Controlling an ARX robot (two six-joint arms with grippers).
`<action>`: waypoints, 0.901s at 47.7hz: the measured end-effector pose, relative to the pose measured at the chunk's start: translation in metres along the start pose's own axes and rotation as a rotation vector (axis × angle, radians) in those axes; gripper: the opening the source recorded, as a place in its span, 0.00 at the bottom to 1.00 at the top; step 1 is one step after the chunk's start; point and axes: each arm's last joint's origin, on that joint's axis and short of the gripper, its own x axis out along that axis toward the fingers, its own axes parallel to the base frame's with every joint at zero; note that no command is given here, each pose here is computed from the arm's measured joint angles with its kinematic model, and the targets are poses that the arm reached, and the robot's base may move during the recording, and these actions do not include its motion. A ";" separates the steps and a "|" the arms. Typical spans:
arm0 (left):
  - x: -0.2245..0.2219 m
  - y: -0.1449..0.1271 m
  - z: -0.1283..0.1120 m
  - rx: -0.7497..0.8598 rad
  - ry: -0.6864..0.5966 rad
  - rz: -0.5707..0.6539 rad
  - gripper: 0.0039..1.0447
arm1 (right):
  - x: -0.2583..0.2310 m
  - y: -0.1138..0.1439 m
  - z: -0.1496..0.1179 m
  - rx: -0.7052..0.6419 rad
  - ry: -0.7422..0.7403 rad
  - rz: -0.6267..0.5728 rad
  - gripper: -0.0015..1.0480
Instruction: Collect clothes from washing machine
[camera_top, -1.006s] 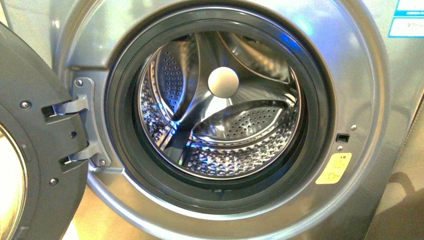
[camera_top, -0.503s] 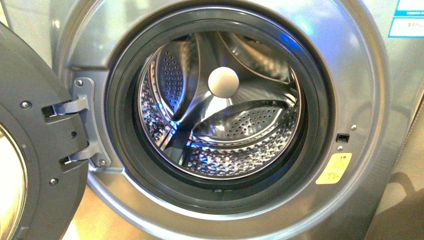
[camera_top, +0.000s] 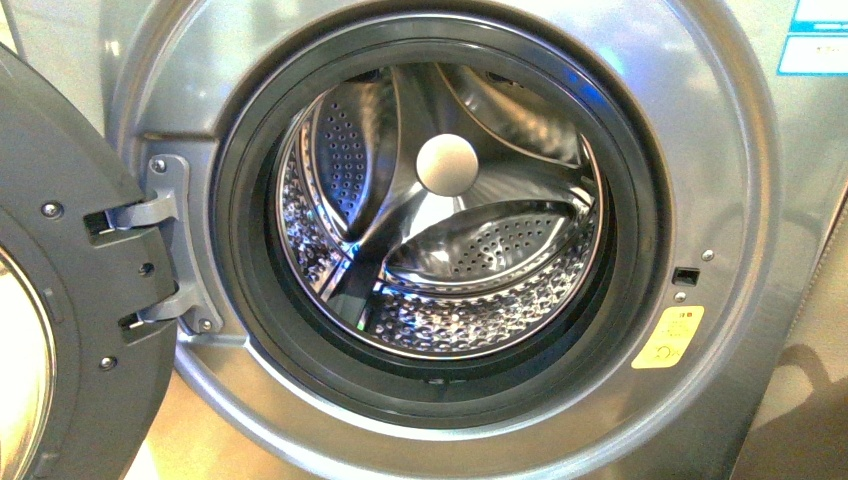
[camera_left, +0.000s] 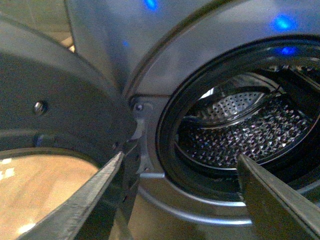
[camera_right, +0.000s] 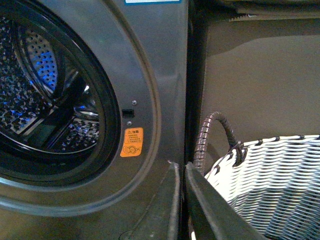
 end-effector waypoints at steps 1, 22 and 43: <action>-0.001 0.002 -0.005 0.000 0.002 0.003 0.60 | -0.001 0.000 0.000 0.000 -0.001 0.000 0.04; -0.020 0.024 -0.066 0.001 0.010 0.011 0.03 | -0.009 0.000 -0.013 -0.002 -0.007 0.000 0.02; -0.032 0.035 -0.091 0.008 -0.014 0.003 0.03 | -0.022 0.000 -0.022 -0.002 -0.005 0.002 0.02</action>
